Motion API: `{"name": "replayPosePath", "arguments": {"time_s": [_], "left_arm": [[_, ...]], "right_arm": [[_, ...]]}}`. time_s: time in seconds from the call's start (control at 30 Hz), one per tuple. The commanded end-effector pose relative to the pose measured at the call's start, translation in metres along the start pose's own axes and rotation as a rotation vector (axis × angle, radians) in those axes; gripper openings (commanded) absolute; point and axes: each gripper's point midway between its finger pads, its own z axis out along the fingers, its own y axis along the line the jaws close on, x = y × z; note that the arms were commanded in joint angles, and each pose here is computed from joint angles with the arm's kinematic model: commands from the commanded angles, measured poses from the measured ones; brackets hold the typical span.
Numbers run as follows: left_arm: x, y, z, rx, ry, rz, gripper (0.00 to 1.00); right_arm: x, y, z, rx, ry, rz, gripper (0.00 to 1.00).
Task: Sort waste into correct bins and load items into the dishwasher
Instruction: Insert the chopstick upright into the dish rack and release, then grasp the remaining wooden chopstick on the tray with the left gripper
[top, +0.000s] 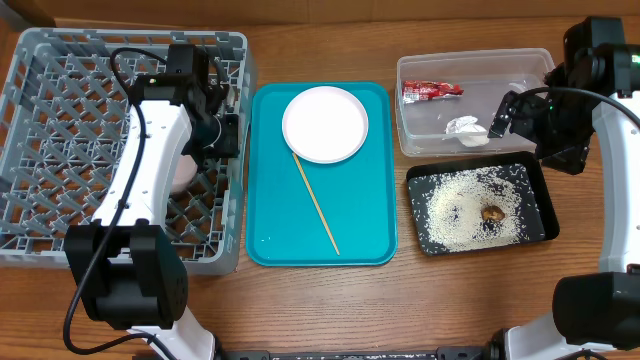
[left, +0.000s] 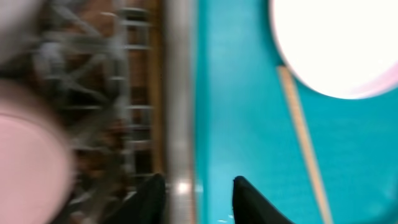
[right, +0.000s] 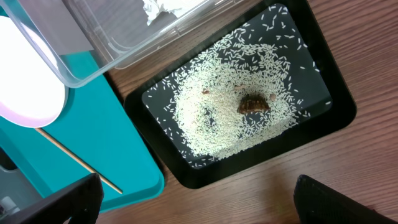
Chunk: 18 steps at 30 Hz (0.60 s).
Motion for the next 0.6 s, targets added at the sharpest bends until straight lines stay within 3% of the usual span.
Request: {"name": "replayPosePath", "arguments": {"time_s": [0.0, 0.1, 0.13, 0.33, 0.57], "left_arm": [[0.004, -0.048, -0.001, 0.217, 0.022, 0.028, 0.43], [0.010, -0.068, 0.003, 0.207, 0.049, -0.018, 0.62], [0.012, -0.072, 0.006, 0.182, 0.059, -0.047, 0.63], [0.028, -0.098, 0.032, 0.024, 0.099, -0.163, 0.63], [0.053, -0.120, 0.079, -0.140, 0.162, -0.151, 0.61]], "right_arm": [[0.000, 0.000, -0.006, 0.001, -0.024, -0.007, 1.00], [-0.001, 0.000, -0.006, 0.000, -0.026, -0.007, 1.00], [-0.001, 0.000, -0.006, 0.000, -0.026, -0.007, 1.00], [-0.001, 0.000, -0.006, 0.000, -0.026, -0.007, 1.00], [-0.001, 0.000, -0.006, 0.000, -0.026, -0.008, 1.00]]}}
